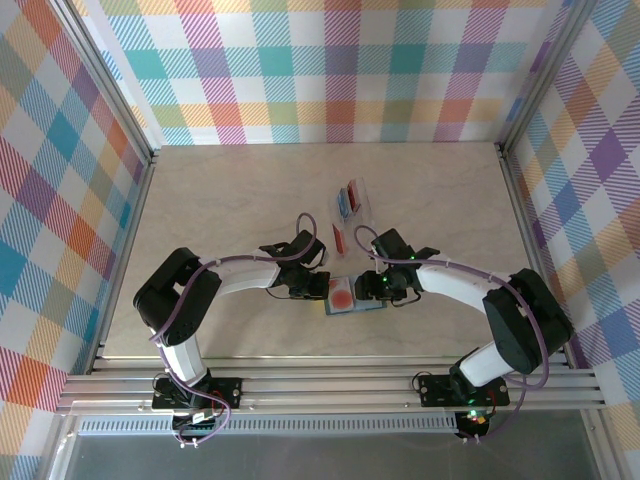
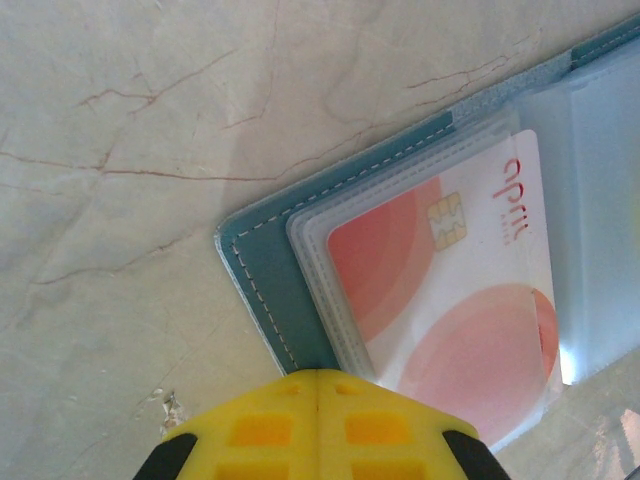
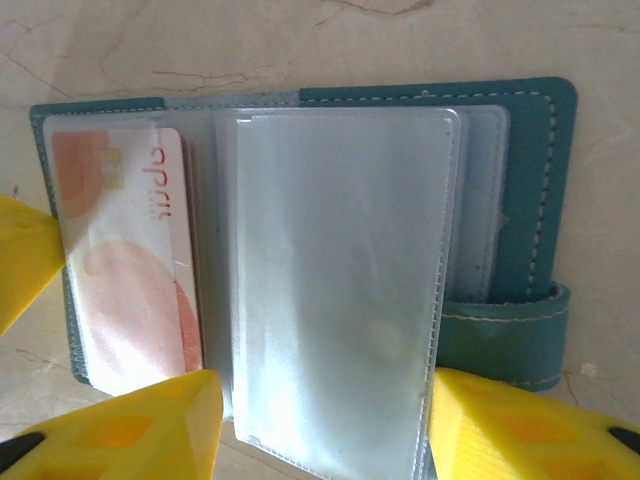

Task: Put the credit cards into the card holder

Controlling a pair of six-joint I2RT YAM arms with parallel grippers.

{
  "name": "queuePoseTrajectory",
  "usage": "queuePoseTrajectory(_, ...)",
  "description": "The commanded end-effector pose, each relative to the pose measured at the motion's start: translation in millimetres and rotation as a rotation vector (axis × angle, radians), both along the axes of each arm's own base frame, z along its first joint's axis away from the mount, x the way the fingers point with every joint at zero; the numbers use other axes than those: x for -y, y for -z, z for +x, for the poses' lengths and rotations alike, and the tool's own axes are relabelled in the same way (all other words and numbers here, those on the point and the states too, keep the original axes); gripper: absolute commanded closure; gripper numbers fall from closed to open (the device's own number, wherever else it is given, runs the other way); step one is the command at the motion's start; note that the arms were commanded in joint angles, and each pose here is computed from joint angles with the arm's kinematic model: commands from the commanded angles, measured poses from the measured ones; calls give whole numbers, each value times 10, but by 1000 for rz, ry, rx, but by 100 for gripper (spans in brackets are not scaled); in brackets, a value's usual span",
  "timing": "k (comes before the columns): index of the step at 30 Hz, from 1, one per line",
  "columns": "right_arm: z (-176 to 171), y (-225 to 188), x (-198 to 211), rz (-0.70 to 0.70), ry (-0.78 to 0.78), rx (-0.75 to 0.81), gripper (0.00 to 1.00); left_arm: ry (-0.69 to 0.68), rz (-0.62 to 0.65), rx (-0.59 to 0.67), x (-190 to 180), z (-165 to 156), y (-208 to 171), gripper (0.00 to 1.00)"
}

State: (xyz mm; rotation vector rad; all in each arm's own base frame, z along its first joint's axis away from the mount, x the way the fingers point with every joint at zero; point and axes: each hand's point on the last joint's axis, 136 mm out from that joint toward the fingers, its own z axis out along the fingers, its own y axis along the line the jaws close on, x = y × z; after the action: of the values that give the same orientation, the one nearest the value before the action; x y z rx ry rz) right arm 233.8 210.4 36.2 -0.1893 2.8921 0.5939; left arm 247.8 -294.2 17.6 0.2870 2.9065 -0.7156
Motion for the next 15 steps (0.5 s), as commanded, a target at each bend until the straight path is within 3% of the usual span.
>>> queuePoseTrajectory(1,-27,-100,-77,72,-20,12,45,1,153,-92,-267,-210,492,98)
queuePoseTrajectory(15,-68,-360,-367,275,-91,56,51,3,140,-104,-231,-222,507,99)
